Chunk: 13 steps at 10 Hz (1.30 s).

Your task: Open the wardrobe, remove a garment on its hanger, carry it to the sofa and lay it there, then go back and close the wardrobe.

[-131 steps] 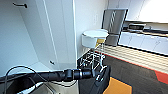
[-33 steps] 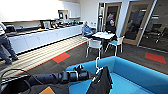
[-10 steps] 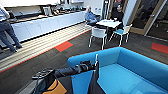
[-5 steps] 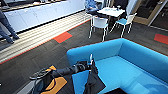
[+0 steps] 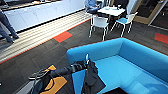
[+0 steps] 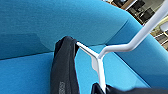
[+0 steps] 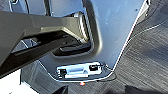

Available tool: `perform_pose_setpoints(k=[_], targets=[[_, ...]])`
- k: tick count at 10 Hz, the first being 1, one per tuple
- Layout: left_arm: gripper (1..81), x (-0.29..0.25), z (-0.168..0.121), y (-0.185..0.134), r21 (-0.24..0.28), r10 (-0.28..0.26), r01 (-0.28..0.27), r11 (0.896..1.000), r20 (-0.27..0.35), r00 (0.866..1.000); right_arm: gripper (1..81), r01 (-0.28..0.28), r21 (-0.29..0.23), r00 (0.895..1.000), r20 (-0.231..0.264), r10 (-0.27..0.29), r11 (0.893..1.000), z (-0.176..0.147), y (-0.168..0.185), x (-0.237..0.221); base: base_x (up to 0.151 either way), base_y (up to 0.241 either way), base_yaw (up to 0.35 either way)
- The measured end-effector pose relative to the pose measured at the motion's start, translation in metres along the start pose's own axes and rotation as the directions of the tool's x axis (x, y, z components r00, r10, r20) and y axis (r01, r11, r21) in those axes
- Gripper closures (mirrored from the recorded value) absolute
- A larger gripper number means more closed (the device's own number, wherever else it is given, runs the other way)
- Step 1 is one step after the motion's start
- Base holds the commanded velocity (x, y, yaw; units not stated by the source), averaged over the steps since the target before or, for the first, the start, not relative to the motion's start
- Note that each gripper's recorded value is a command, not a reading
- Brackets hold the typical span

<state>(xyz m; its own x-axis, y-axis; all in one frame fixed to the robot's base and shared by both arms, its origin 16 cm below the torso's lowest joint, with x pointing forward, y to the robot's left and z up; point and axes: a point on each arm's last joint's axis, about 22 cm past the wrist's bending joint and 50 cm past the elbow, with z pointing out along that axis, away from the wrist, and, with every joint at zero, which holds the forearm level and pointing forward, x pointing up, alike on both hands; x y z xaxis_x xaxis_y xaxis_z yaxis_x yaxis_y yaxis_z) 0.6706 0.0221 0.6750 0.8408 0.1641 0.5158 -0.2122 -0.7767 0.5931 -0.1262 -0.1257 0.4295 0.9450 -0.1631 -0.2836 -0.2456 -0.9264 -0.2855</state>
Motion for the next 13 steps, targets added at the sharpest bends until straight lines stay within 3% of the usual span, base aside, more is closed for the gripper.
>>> perform_pose_setpoints(k=[5,6,10,13], targets=[[81.1,-0.01,0.007,0.005,0.011,0.057,-0.057,0.998,0.007,0.998,1.0,0.0,0.0,1.0,0.0,0.0,1.0,0.0,0.0,0.0,0.0,0.0,0.0],[1.0,-0.016,0.01,0.01,0.007,0.062,-0.062,0.998,0.013,0.998,1.0,0.0,0.0,1.0,0.0,0.0,1.0,0.0,0.0,0.0,0.0,0.0,0.0],[1.0,-0.032,0.021,0.039,-0.037,0.112,-0.111,0.993,0.02,0.993,1.0,0.0,0.0,1.0,0.0,0.0,1.0,0.0,0.0,0.0,0.0,0.0,0.0],[1.0,-0.045,0.019,0.03,-0.026,0.109,-0.108,0.994,0.033,0.994,1.0,0.001,0.0,1.0,0.0,-0.001,1.0,0.0,0.0,0.0,0.0,0.0,0.0]])
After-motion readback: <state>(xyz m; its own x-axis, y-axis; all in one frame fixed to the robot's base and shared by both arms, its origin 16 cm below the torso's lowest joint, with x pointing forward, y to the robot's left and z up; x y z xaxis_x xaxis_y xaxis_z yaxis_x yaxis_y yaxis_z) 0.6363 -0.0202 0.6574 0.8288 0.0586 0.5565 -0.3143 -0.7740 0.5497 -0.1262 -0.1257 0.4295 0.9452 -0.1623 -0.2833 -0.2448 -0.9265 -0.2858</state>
